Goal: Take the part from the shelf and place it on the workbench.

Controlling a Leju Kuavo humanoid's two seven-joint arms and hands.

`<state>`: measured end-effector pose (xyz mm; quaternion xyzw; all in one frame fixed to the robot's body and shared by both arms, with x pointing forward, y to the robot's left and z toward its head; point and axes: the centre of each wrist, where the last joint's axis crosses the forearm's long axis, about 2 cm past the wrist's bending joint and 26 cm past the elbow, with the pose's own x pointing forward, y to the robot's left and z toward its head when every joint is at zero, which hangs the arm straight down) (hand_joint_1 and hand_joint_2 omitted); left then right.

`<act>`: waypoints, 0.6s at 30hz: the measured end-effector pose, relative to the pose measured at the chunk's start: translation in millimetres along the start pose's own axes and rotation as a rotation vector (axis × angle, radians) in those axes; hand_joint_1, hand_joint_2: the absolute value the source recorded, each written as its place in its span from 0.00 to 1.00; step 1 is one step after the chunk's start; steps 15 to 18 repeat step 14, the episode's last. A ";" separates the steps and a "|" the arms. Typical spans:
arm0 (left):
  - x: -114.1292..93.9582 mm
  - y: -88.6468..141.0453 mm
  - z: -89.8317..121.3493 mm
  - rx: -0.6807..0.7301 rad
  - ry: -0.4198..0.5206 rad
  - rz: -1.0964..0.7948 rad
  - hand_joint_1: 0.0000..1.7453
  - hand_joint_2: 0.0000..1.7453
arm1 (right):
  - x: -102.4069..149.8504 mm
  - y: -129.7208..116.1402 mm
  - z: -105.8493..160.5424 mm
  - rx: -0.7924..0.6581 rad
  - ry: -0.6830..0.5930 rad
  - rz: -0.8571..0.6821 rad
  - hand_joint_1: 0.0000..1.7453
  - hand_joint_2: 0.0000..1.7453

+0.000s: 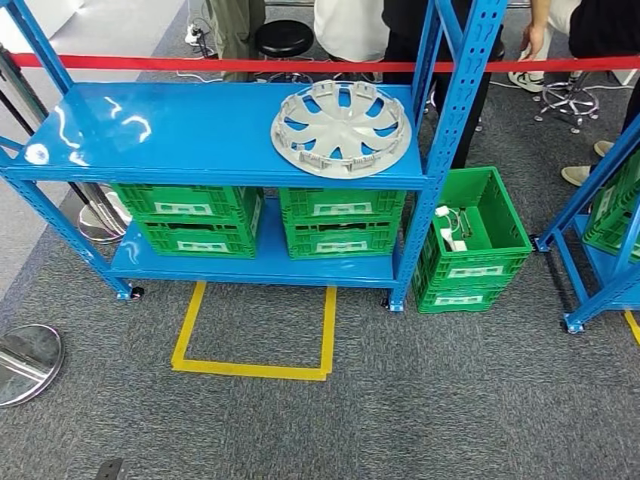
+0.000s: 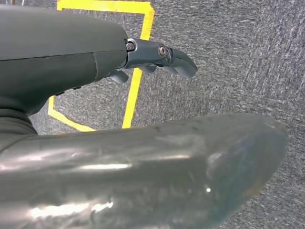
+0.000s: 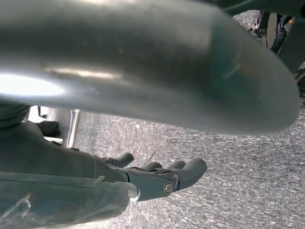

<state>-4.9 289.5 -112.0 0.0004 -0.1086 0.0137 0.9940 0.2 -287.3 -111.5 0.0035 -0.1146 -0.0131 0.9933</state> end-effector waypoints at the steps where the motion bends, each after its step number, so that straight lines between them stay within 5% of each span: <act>1: 0.1 0.1 0.0 0.000 0.000 0.000 0.00 0.00 | 0.0 0.0 0.0 0.000 0.000 0.001 0.00 0.00; 5: 0.5 0.6 0.0 0.000 -0.002 -0.002 0.00 0.00 | 0.4 -0.2 0.0 0.001 -0.002 0.002 0.00 0.00; 7: 0.6 0.6 0.0 0.000 -0.003 -0.002 0.00 0.00 | 0.4 -0.3 0.0 0.001 -0.002 0.003 0.00 0.50; 9: 0.8 0.7 0.0 0.000 -0.004 -0.002 0.00 0.00 | 0.4 -0.4 0.0 0.000 -0.002 0.003 0.00 0.50; 11: 0.8 0.8 0.0 0.000 -0.004 -0.003 0.00 0.00 | 0.4 -0.5 0.0 0.000 -0.002 0.003 0.00 0.00; 18: 0.8 0.7 0.0 0.000 -0.004 -0.003 0.00 0.00 | 0.4 -0.7 0.0 0.000 -0.002 0.003 0.00 0.00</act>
